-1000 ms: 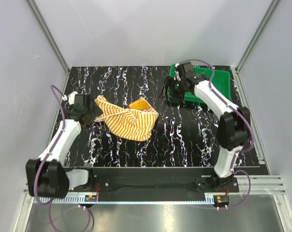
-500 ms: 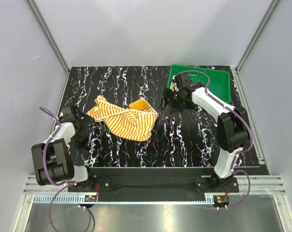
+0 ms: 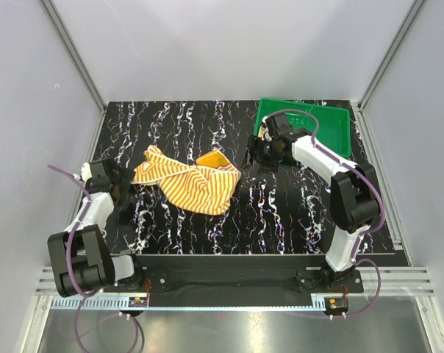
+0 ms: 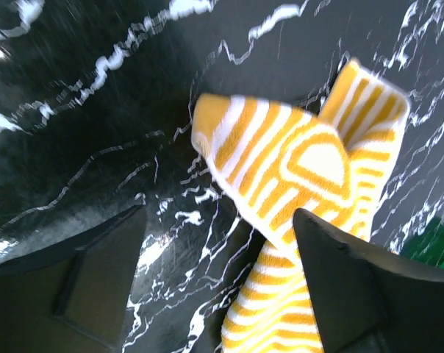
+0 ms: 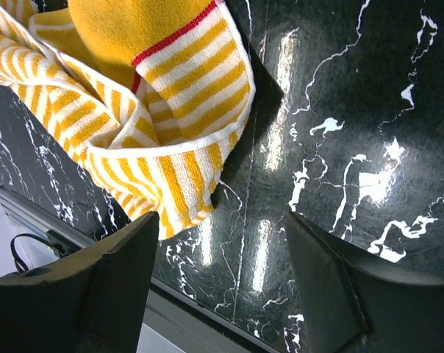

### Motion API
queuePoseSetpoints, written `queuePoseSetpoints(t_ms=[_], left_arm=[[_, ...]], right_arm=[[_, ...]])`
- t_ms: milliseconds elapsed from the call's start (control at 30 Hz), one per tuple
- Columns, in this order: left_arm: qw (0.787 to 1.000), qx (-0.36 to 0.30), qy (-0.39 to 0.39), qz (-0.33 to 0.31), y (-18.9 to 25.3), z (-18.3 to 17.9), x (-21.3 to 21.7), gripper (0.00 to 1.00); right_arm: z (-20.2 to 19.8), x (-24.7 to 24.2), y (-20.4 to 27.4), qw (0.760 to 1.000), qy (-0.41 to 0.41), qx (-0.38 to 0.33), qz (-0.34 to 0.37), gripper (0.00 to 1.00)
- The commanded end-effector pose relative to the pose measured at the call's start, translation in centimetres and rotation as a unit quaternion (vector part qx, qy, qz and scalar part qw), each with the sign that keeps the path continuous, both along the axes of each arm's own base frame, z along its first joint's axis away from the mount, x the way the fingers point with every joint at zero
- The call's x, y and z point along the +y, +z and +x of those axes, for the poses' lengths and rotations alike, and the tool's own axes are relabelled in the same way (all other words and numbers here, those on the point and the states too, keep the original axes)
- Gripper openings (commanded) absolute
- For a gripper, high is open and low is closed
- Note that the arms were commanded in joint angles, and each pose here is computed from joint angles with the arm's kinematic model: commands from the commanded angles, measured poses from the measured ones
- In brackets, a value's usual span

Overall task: Roll the towels
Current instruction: Flatten the towel

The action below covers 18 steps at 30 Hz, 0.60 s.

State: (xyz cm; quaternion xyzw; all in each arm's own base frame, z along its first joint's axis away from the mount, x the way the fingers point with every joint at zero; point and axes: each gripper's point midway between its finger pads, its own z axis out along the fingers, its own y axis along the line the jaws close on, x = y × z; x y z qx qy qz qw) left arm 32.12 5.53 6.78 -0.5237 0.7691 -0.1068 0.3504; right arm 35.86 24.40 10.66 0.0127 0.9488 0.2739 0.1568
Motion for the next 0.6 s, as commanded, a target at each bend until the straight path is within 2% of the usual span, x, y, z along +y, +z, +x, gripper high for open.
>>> queuePoseSetpoints(t_ms=[0, 100, 133, 233, 267, 400, 433, 467, 533, 567], left_arm=[[0.998, -0.02, 0.034, 0.038, 1.4, 1.2, 2.3, 0.79], [0.999, -0.022, 0.019, 0.041, 1.0, 2.9, 2.5, 0.5], [0.999, -0.023, 0.012, 0.037, 1.0, 3.6, 2.3, 0.33], [0.999, -0.019, -0.013, 0.024, 0.5, 5.4, 1.9, 0.15], [0.999, -0.023, -0.019, 0.023, 0.7, 5.8, 1.9, 0.0], [0.997, -0.058, -0.028, 0.032, 3.6, 6.1, 1.6, 0.0], [0.998, -0.049, -0.031, 0.034, 4.2, 5.4, 1.6, 0.0], [0.995, -0.083, -0.033, 0.048, 7.8, 5.5, 1.6, 0.0], [0.993, -0.087, -0.037, 0.075, 11.1, 3.8, 1.7, 0.0], [0.984, -0.141, -0.03, 0.102, 16.2, 2.9, 1.9, 0.0]], right_arm=[[1.4, 1.2, 1.0, 0.999, 0.011, -0.027, 0.02, 0.76], [2.3, 1.5, 0.6, 0.999, 0.008, -0.027, 0.015, 0.76], [2.5, 1.5, 0.5, 0.999, 0.008, -0.027, 0.014, 0.76], [3.3, 1.9, 0.1, 1.0, 0.009, -0.026, 0.012, 0.76], [3.6, 2.0, -0.3, 1.0, 0.01, -0.024, 0.013, 0.76], [4.1, 2.3, -0.9, 1.0, 0.009, -0.02, 0.012, 0.75], [4.1, 2.3, -1.1, 1.0, 0.009, -0.019, 0.011, 0.75], [4.0, 2.1, -1.3, 1.0, 0.007, -0.018, 0.007, 0.75], [3.9, 1.8, -1.7, 1.0, 0.002, -0.016, -0.001, 0.75], [4.0, 1.4, -1.8, 1.0, -0.005, -0.016, -0.009, 0.75]])
